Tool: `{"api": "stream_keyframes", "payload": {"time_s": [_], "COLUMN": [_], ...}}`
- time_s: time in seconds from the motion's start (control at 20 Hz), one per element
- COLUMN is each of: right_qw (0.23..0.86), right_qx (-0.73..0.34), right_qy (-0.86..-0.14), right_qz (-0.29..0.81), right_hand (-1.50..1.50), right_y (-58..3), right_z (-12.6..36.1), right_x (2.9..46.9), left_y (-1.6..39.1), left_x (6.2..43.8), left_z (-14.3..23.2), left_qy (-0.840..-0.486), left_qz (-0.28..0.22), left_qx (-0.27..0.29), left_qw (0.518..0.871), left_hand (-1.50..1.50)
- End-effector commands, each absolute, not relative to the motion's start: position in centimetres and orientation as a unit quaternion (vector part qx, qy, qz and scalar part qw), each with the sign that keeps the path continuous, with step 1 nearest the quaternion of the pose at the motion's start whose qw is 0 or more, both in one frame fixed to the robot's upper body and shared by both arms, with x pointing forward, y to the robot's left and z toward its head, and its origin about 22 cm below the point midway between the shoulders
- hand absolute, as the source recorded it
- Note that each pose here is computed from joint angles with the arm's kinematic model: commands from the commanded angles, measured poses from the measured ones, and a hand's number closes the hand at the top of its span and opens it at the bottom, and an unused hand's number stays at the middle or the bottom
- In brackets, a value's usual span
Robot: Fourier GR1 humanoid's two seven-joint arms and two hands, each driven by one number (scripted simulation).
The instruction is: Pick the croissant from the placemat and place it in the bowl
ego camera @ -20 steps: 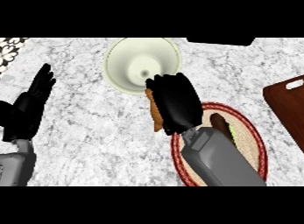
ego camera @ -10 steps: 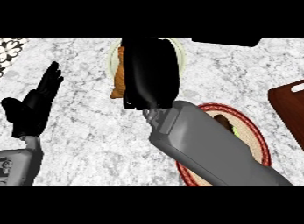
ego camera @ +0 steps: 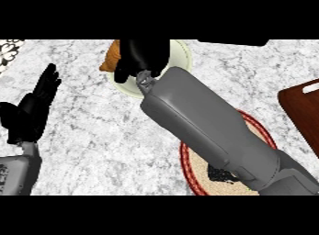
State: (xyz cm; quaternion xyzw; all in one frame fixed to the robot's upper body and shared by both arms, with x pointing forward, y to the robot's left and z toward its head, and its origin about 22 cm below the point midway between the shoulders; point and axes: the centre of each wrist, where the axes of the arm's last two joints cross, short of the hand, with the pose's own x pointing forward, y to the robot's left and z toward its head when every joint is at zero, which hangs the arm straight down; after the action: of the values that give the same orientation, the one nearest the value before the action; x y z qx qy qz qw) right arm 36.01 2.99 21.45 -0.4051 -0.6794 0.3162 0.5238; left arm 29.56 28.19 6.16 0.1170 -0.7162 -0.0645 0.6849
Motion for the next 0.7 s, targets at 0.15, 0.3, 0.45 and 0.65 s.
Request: {"api": "stream_keyframes", "payload": {"time_s": [0.15,0.3,0.45,0.65], "right_qw": [0.536,0.533,0.532,0.642], "right_qx": [-0.399,-0.398,-0.401,-0.404], "right_qy": [-0.680,-0.683,-0.683,-0.548], "right_qz": [0.301,0.301,0.301,0.352], "right_hand": [1.50,1.50,1.50,1.50], "right_y": [2.1,1.3,0.1,-1.8], "right_z": [19.7,18.8,17.3,14.7], "right_x": [40.2,41.5,42.5,43.5], "left_y": [28.7,27.8,28.3,28.1], "left_x": [29.2,28.9,29.2,29.8], "left_z": [7.2,6.7,6.9,6.7], "left_qy": [-0.720,-0.714,-0.720,-0.719], "left_qz": [-0.059,-0.060,-0.058,-0.059], "left_qx": [0.120,0.120,0.116,0.121], "left_qw": [0.680,0.687,0.682,0.682], "left_hand": [0.00,0.00,0.00,0.00]}}
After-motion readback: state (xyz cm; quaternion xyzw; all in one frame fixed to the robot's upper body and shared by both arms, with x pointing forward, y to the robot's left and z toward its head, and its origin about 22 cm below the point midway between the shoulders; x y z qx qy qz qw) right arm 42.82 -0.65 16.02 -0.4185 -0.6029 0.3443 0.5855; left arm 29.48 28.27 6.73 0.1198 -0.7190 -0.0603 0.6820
